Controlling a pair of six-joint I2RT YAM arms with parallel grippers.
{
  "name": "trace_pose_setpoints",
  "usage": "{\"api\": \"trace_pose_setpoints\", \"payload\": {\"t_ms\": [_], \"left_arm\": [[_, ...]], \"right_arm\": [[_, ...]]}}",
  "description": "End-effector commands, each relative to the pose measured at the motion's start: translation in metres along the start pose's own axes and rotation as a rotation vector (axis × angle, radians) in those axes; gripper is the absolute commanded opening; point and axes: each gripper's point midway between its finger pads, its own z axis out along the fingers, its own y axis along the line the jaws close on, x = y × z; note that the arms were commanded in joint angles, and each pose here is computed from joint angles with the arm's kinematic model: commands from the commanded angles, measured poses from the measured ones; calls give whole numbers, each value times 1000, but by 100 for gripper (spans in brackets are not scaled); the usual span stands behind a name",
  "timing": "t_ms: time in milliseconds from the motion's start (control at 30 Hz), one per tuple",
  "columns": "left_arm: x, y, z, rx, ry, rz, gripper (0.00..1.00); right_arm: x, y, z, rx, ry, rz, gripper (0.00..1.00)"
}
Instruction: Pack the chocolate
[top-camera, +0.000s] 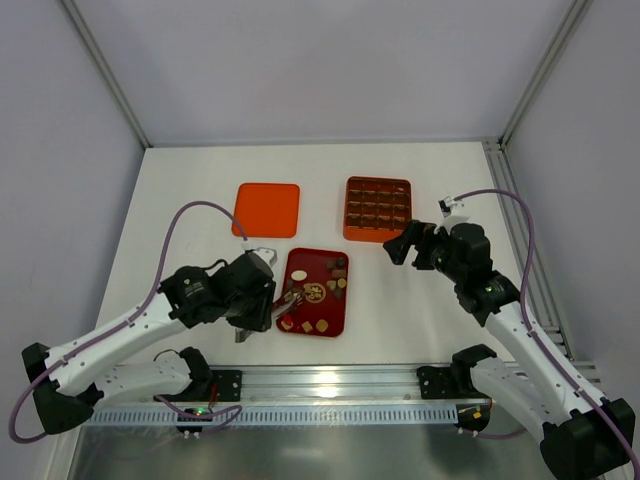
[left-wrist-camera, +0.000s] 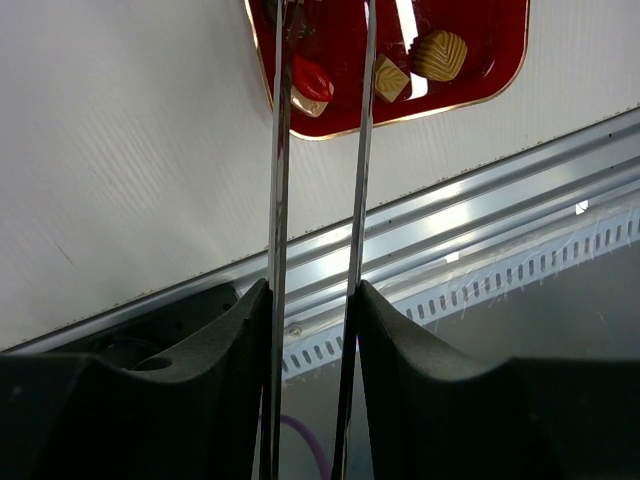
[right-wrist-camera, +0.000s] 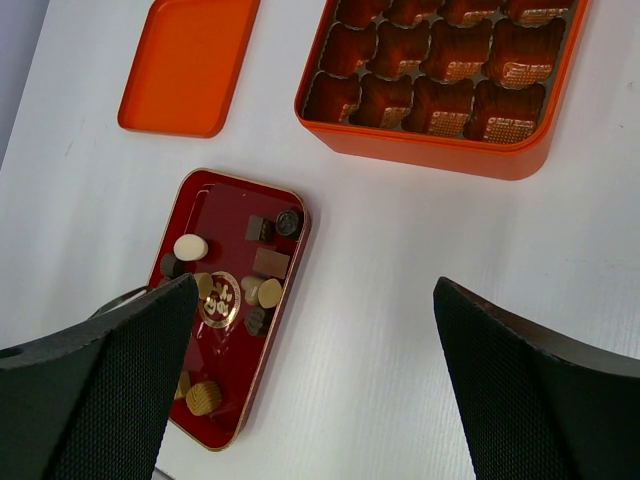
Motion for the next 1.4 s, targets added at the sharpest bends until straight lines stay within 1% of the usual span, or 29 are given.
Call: {"api": "trace_pose_setpoints", "payload": {"t_ms": [0, 433, 667, 833, 867, 1200, 1367], "left_arm": [[-12, -6, 2, 12, -47, -14, 38], [-13, -11, 13, 3, -35, 4, 37], [-13, -10, 16, -17, -32, 12, 31], [-13, -7, 16, -34, -28, 18, 30], [-12, -6, 17, -41, -27, 19, 28], [-22, -14, -3, -11, -52, 34, 19], [-30, -24, -18, 30, -75, 34, 15]], "right_arm": [[-12, 2, -3, 0, -50, -8, 100], [-8, -2, -2, 10, -43, -11, 100], [-9, -3, -2, 14, -45, -11, 100], [-8, -3, -2, 15, -43, -11, 100], [-7, -3, -2, 16, -41, -12, 100], [-8, -3, -3, 16, -46, -11, 100], [-8, -3, -3, 16, -46, -13, 100]]}}
